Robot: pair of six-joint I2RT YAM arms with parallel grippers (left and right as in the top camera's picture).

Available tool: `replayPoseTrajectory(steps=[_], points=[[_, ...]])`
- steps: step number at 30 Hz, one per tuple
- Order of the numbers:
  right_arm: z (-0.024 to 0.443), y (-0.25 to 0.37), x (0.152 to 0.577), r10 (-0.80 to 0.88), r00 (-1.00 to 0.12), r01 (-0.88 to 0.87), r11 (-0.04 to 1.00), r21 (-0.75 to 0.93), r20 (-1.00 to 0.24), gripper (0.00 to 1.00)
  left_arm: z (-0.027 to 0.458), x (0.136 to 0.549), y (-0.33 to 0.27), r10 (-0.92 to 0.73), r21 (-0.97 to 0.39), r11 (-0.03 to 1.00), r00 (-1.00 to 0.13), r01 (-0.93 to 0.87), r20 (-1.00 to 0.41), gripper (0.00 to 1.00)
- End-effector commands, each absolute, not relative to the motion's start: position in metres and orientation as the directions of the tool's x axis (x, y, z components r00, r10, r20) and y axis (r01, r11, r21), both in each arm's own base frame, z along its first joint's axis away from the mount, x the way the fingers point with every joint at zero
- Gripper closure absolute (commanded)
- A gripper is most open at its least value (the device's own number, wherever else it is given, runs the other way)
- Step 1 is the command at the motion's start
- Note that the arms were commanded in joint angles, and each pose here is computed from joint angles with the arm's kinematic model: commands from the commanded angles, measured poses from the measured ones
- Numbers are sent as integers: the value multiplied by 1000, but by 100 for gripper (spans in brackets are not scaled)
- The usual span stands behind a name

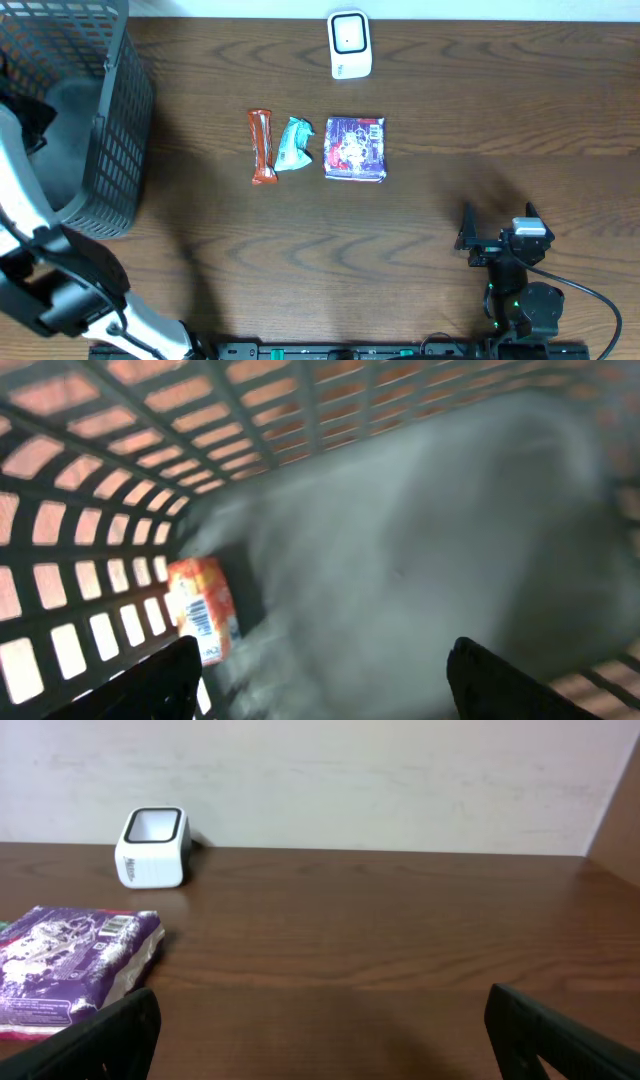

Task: Scan the item barcode
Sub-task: 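Reach the left gripper into the basket and grasp the small orange box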

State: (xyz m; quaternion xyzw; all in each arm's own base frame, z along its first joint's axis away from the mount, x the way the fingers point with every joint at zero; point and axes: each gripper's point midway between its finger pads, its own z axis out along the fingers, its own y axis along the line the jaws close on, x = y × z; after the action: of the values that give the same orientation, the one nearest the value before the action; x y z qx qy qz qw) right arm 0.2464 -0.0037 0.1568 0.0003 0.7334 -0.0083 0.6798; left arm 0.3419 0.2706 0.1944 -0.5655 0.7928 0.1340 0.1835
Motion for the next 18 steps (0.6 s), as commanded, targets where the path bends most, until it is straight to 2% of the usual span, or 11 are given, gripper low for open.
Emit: replayPoseTrajectory(steps=[1, 5, 18], points=[[156, -2, 246, -23, -76, 4, 1000, -23, -997, 1, 170, 321, 289, -887, 67, 158, -171, -985, -428, 20], [156, -2, 246, -23, -76, 4, 1000, -23, -997, 1, 145, 307, 297, -919, 114, 83, -120, -990, -374, 20], [156, -2, 246, -23, -76, 3, 1000, -23, -997, 1, 92, 297, 303, -964, 168, 39, -81, -985, -254, 20]])
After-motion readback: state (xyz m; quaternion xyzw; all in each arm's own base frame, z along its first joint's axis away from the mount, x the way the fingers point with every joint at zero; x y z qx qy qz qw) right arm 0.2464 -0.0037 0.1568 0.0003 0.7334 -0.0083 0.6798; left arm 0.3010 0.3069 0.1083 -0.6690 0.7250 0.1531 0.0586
